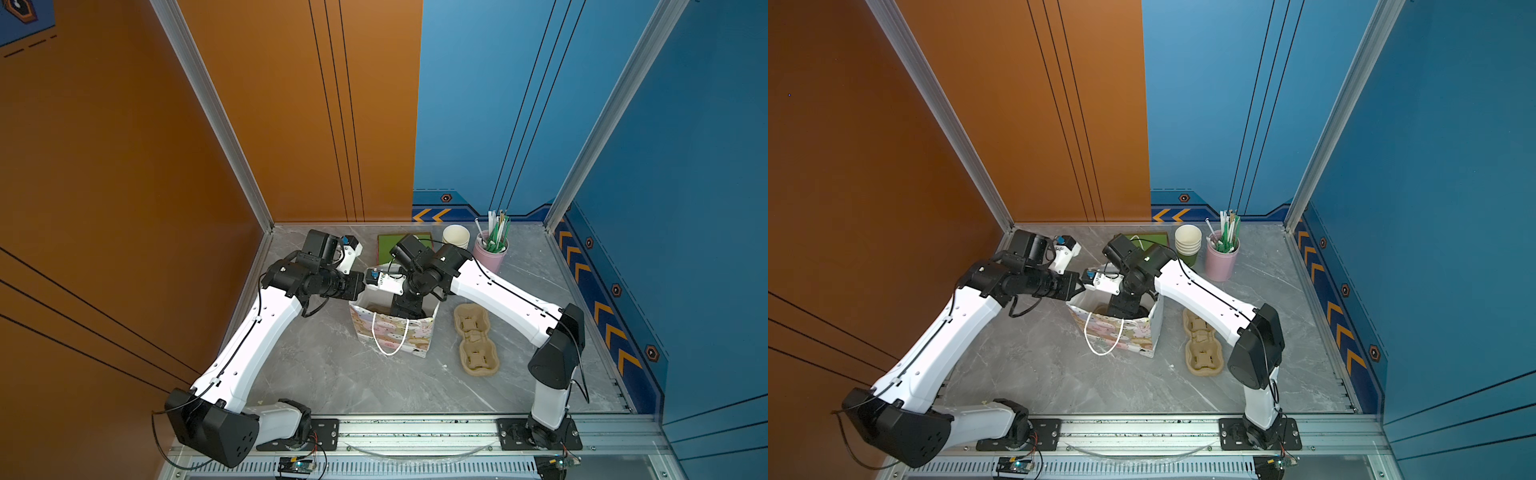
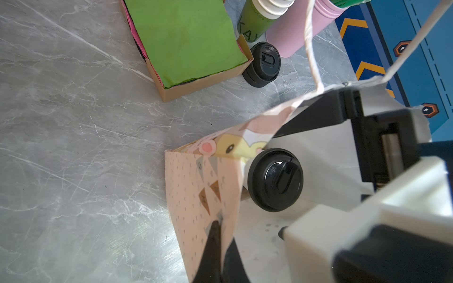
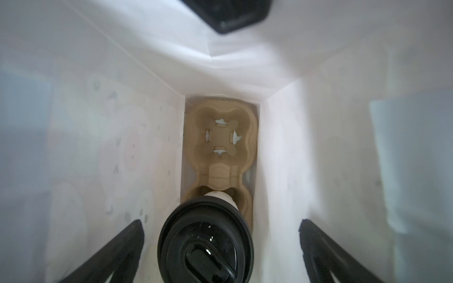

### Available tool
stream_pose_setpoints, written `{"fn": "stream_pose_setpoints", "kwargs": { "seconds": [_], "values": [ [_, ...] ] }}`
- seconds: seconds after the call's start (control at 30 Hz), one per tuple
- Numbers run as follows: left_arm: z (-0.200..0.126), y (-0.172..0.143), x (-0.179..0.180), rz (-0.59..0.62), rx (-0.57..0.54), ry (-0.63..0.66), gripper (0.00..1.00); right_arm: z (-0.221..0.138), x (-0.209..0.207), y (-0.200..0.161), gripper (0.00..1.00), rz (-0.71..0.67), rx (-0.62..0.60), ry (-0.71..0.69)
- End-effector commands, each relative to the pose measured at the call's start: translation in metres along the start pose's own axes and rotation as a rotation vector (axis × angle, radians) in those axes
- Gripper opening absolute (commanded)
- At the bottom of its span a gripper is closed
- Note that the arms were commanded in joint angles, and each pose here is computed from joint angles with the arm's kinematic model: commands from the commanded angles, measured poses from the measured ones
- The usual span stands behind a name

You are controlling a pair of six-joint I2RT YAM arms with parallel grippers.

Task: Pack a coffee takeout order
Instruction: Place the coffee cup in the cup tray.

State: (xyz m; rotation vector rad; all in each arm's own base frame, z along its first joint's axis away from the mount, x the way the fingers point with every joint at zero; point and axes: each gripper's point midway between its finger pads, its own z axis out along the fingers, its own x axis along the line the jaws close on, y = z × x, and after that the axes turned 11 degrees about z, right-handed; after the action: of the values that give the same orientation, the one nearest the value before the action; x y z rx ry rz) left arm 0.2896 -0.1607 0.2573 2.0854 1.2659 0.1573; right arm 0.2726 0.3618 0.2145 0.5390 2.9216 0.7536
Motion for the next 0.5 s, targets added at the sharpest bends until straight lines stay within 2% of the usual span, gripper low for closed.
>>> {"fn": "stream_pose_setpoints", "kwargs": {
  "seconds": [0.0, 0.23, 0.47],
  "values": [
    [0.000, 0.001, 0.000, -0.005, -0.009, -0.005, 0.00, -0.039, 0.009, 0.019, 1.00, -0.003, -0.095, 0.002],
    [0.001, 0.000, 0.000, -0.011, -0.004, -0.006, 0.00, -0.075, 0.018, 0.042, 1.00, -0.010, -0.238, 0.024],
    [0.000, -0.001, 0.001, -0.014, -0.005, -0.001, 0.00, -0.124, 0.007, 0.064, 1.00, 0.039, -0.426, -0.029]
  ]
}}
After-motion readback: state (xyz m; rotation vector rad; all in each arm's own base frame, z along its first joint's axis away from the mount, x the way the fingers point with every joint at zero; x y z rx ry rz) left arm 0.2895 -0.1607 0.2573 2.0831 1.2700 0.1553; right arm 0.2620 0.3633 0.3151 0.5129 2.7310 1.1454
